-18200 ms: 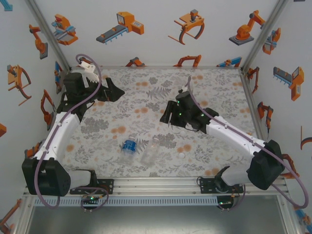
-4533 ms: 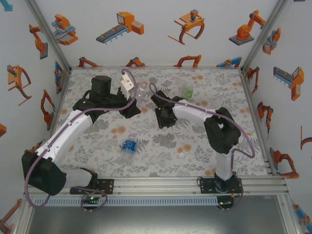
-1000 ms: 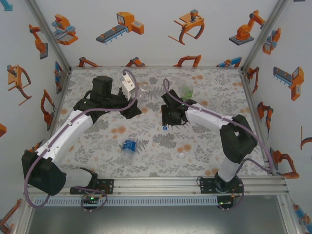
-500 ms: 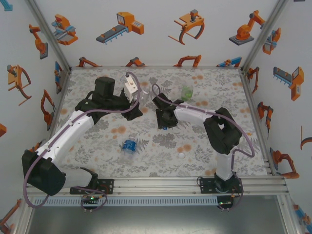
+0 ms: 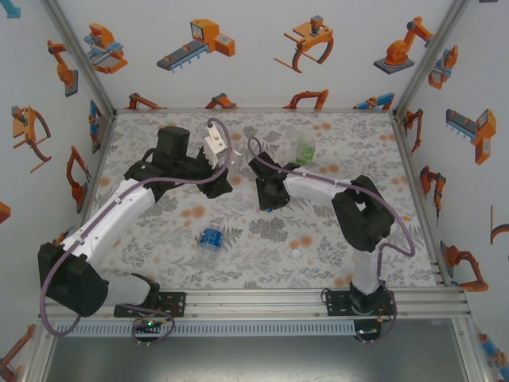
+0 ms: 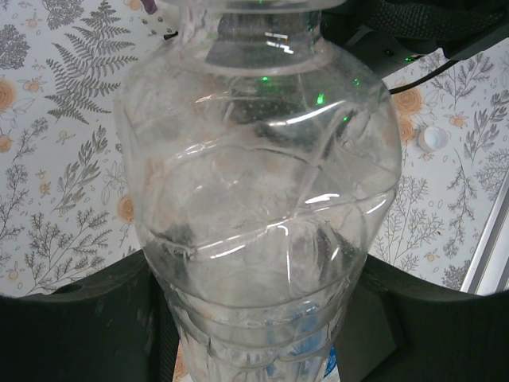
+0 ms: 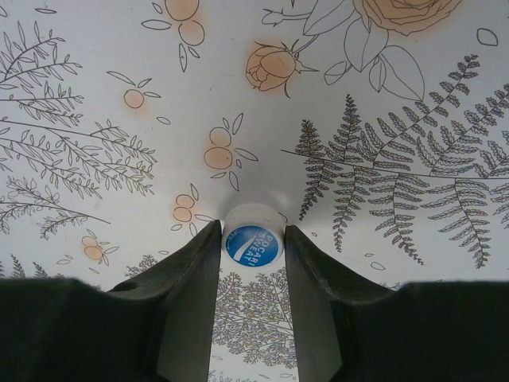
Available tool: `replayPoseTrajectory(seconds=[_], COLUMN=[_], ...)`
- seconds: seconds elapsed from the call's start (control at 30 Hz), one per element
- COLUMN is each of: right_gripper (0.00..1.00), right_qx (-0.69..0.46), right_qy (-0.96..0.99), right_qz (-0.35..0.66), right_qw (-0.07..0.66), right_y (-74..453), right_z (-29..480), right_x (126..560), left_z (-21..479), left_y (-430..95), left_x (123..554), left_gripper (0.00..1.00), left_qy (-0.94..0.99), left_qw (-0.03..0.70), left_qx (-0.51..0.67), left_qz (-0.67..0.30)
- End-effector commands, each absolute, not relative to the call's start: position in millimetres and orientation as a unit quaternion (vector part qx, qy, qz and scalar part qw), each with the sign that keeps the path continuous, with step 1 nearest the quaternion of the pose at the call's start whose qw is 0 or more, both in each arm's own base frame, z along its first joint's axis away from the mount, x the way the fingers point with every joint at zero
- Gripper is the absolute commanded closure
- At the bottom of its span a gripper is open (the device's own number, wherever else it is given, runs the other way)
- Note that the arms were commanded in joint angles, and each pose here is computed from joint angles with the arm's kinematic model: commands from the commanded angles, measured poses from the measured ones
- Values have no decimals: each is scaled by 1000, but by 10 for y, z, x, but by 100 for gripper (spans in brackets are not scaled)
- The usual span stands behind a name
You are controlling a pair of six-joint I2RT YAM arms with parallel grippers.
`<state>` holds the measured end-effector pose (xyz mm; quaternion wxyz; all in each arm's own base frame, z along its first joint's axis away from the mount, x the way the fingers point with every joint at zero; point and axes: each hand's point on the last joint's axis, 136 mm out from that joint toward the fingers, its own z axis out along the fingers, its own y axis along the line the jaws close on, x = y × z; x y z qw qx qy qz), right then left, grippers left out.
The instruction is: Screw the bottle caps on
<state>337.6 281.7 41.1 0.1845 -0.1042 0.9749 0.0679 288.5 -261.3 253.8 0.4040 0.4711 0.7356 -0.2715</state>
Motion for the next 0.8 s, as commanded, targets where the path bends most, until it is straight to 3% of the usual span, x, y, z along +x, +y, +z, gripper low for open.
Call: replayPoseTrajectory(seconds=[0.0,0.57,0.77], right_gripper=[61,61,66], right_qx=[-110,-109,-110], right_qy=[977,977,976], right_qz=[60,67,67], right_qw=[175,168,174], right_y=[2822,2835,2834], right_z=[378,431,474], right_x=[3343,3310,3319], left_z=[2655,2638,2628], left_y=[-2666,-2670,-2672], left_x=[2874,2885,2885], left_gripper=[88,88,88], left_qy=[721,724,724], left_qw=[411,408,406], left_qx=[484,482,483], left_qz=[-277,-277,-277])
